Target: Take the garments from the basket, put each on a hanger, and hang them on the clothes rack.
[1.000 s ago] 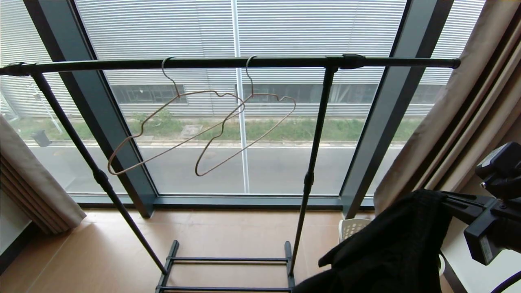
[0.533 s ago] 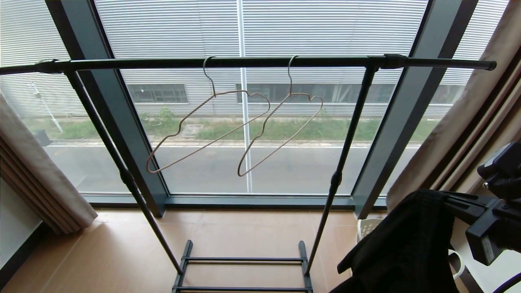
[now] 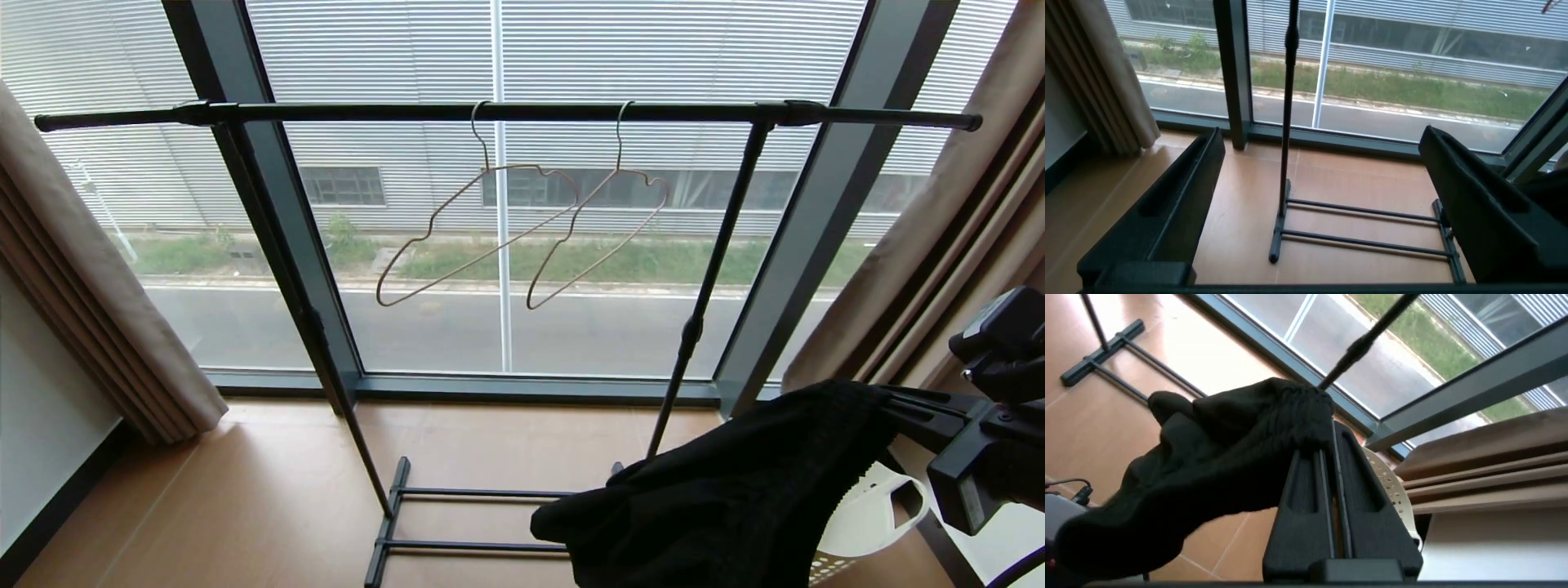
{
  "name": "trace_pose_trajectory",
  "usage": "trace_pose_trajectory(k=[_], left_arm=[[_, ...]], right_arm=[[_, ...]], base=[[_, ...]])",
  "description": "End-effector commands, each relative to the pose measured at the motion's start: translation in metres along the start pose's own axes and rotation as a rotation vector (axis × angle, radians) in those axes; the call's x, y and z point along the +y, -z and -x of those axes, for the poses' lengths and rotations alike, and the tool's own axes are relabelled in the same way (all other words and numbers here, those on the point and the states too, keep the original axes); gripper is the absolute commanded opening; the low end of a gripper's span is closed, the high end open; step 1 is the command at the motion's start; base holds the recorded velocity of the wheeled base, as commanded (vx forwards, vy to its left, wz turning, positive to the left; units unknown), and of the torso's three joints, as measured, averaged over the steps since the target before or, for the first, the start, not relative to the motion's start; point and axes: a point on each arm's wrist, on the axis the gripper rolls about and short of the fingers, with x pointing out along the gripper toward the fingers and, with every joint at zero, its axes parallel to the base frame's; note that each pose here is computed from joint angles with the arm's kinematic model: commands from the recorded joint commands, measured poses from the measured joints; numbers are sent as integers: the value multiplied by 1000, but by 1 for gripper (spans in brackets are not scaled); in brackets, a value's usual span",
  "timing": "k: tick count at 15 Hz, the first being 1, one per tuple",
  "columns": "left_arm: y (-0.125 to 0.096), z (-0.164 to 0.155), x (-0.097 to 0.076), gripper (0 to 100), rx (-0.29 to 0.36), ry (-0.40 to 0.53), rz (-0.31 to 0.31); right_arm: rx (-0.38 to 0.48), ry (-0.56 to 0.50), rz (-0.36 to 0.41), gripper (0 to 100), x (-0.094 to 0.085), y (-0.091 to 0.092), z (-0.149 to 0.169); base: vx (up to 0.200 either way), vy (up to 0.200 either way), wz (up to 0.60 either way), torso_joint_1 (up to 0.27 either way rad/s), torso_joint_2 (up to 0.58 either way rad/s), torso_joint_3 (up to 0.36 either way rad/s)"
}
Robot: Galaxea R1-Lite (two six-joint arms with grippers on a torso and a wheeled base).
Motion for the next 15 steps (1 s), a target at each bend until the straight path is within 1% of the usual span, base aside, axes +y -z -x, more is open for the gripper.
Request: trace_pose_trajectory(k=[1, 4, 5, 10, 11, 15], left_arm=[[0, 0, 0, 100, 0, 1, 0], [0, 0, 0, 100, -2, 3, 0], [0, 0, 0, 100, -2, 3, 0], [0, 0, 0, 100, -2, 1, 3], [0, 0, 0, 100, -3, 0, 9], [0, 0, 0, 100, -2, 1, 2]], right_arm=[[1, 2, -1, 0, 0, -1, -1], [12, 3, 2, 0, 0, 1, -2], [12, 3, 2, 0, 0, 1, -2], [8, 6, 0, 0, 0, 0, -1], [9, 6, 1, 0, 0, 1, -1], [9, 6, 1, 0, 0, 0, -2]], base=[[0, 0, 0, 0, 0, 0], [0, 0, 0, 0, 0, 0], [0, 0, 0, 144, -261, -159], [0, 0, 0, 223, -498, -280], [0, 0, 0, 198, -413, -232], [0, 0, 0, 177, -382, -218]])
